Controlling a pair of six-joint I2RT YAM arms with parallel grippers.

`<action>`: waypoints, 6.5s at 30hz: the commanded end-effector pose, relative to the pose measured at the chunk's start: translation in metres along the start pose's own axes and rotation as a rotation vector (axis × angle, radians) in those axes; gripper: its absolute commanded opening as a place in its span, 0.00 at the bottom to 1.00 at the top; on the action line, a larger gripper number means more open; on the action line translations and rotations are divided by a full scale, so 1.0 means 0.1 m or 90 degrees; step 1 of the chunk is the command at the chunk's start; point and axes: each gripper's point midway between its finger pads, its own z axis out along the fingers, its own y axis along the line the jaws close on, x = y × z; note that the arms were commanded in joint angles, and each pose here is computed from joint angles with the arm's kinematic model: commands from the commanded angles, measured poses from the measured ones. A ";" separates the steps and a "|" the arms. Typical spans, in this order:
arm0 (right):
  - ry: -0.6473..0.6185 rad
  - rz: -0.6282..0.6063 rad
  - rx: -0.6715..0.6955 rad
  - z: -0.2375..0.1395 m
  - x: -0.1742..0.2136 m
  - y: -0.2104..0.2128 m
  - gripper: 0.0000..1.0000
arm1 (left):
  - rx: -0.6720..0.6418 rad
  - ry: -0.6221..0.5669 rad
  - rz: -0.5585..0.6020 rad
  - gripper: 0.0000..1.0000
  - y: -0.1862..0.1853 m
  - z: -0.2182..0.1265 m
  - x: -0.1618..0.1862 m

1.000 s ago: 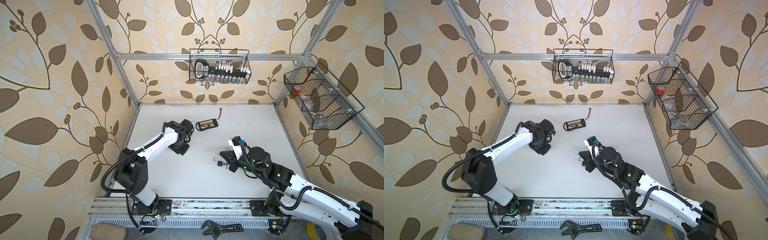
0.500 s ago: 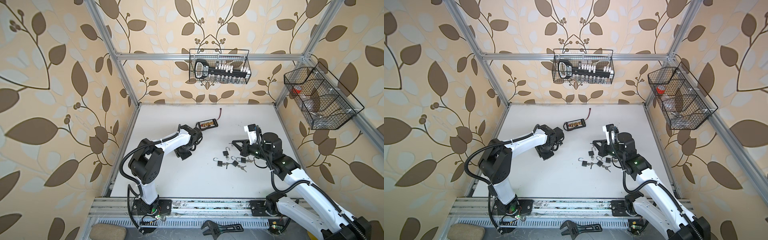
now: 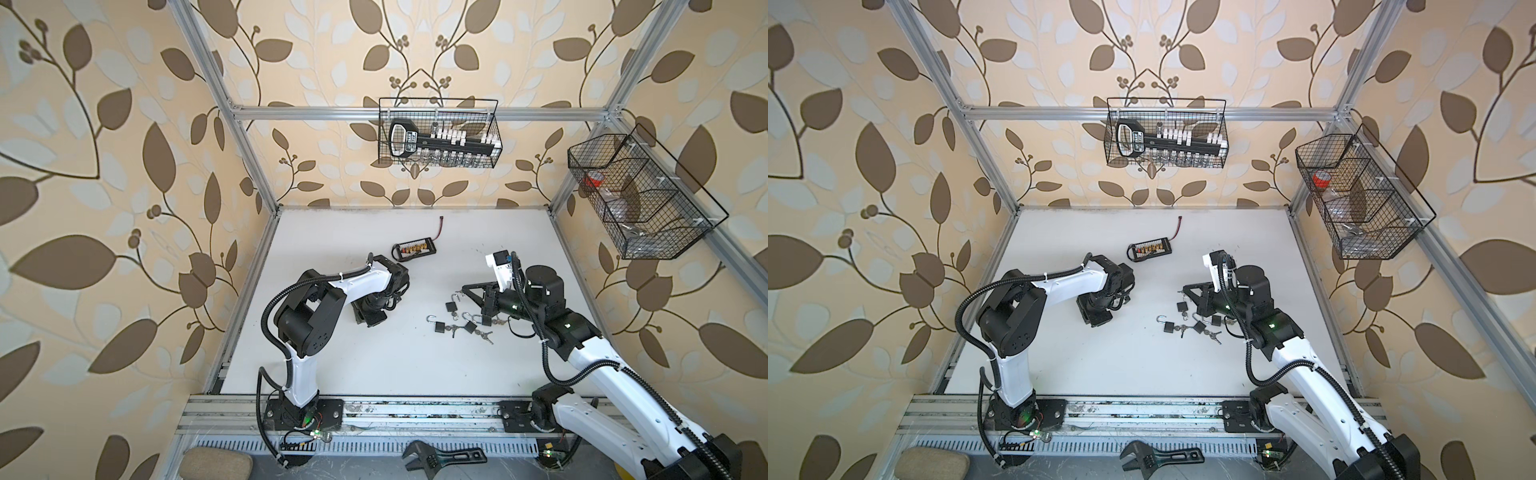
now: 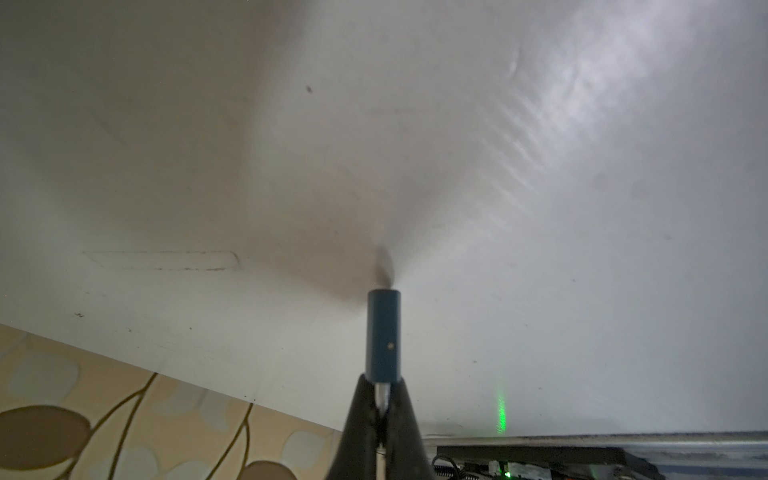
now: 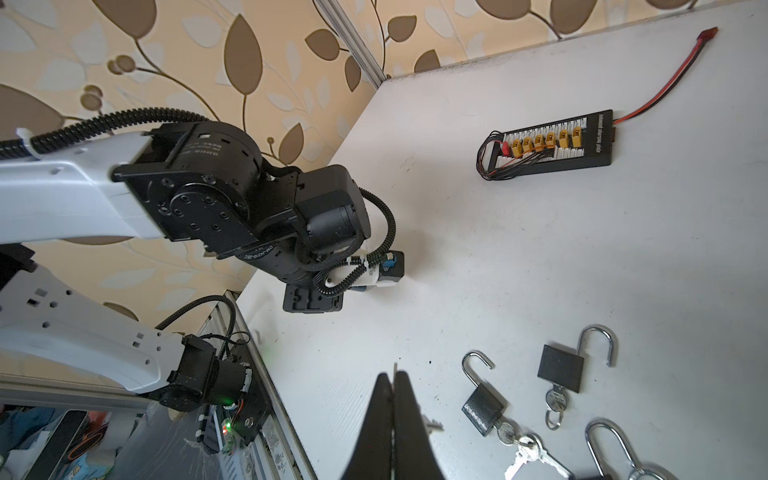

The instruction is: Lock with the key

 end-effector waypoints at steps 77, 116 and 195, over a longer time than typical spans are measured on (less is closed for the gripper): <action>0.092 -0.213 0.042 0.99 1.00 0.74 0.00 | 0.293 -0.650 -0.732 0.83 0.88 -1.39 0.41; 0.098 0.047 0.129 2.61 1.38 0.37 0.03 | 0.606 -0.783 -0.792 0.84 1.26 -1.42 0.57; 0.501 -0.555 -0.068 1.14 1.73 -0.89 0.52 | 0.619 -0.745 -0.639 0.95 -0.36 -1.54 -0.14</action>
